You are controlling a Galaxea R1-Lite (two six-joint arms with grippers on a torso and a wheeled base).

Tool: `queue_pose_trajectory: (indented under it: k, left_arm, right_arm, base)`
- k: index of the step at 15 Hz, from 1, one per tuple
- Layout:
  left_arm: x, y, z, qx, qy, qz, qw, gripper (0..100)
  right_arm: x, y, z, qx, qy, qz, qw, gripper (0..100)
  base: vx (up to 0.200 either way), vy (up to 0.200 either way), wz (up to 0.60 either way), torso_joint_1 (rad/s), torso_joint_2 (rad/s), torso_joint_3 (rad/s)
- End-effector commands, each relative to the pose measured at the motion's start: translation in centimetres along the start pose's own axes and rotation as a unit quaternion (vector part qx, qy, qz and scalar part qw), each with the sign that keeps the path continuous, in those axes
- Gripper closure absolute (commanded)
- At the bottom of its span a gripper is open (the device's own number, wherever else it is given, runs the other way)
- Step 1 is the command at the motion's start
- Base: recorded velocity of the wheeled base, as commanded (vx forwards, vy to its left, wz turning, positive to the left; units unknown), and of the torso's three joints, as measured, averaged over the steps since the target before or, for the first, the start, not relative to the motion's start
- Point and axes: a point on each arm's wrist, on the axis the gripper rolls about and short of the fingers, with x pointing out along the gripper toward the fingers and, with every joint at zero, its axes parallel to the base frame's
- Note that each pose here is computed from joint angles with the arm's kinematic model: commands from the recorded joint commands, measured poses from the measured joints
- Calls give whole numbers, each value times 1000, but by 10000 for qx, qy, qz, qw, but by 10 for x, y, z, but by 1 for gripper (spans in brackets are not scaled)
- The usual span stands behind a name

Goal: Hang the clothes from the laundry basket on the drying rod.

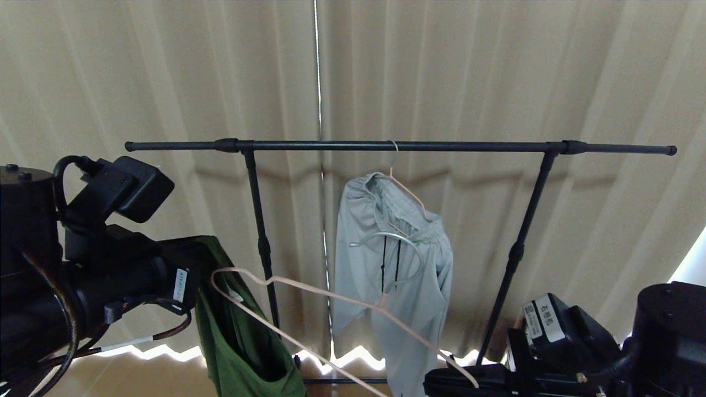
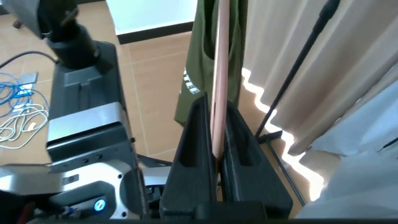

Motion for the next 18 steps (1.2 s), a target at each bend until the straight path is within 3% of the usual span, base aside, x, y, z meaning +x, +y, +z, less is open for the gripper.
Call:
queue_pose_trajectory:
  k: [1,12,14,17,18]
  left_arm:
    - [-8,2,2,-30,-138,15,9999,100]
    - [-22,-22,5,103,-426,-839,9955,100]
    - [-25,-29,7,164,-650,-1453,9871,100]
    - [-26,-33,11,322,-827,-1913,9775,100]
    - [-29,-35,12,435,-915,-2202,9702,100]
  right_arm:
    - [11,-12,-1,103,106,-119,9998,100]
    - [41,-28,4,112,127,-103,9998,100]
    - [48,-31,2,64,61,-83,9999,100]
    - [52,-33,-1,68,76,-75,9999,100]
    - [53,-34,1,56,48,-83,9999,100]
  base:
    - [0,0,0,0,0,0]
    - [0,0,0,0,0,0]
    - [0,0,0,0,0,0]
    - [0,0,0,0,0,0]
    - [0,0,0,0,0,0]
